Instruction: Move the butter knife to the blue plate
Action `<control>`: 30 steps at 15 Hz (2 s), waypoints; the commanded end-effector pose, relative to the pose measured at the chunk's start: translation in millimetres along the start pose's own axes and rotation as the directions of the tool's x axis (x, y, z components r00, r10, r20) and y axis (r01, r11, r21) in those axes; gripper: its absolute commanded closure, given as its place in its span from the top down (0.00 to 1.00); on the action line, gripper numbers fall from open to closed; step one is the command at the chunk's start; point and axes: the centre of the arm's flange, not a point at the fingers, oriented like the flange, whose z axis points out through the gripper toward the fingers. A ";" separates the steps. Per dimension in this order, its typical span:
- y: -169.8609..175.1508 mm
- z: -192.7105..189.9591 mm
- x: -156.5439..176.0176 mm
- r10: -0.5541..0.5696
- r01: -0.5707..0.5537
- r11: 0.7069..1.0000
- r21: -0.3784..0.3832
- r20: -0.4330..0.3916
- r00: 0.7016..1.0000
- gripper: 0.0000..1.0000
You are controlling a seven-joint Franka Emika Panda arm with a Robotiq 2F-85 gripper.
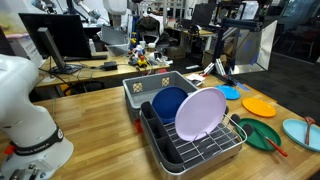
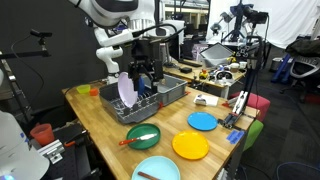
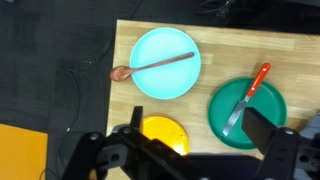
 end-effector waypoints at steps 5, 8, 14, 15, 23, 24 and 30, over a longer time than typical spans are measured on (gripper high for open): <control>-3.5 -1.5 1.1 -0.044 0.044 0.999 0.030 -0.015 0.999 1.00; -3.5 -1.5 1.1 -0.043 0.044 0.999 0.030 -0.015 0.999 1.00; -53.0 51.6 11.3 -0.225 0.223 0.958 0.181 -0.008 0.974 1.00; -62.1 62.2 12.0 -0.255 0.251 0.945 0.208 -0.008 0.967 1.00; -84.0 85.1 14.6 -0.334 0.322 0.919 0.228 0.017 0.942 1.00; -84.0 84.7 14.6 -0.335 0.323 0.919 0.227 0.016 0.942 1.00; -99.2 111.4 31.4 -0.349 0.352 0.905 0.240 -0.055 0.936 1.00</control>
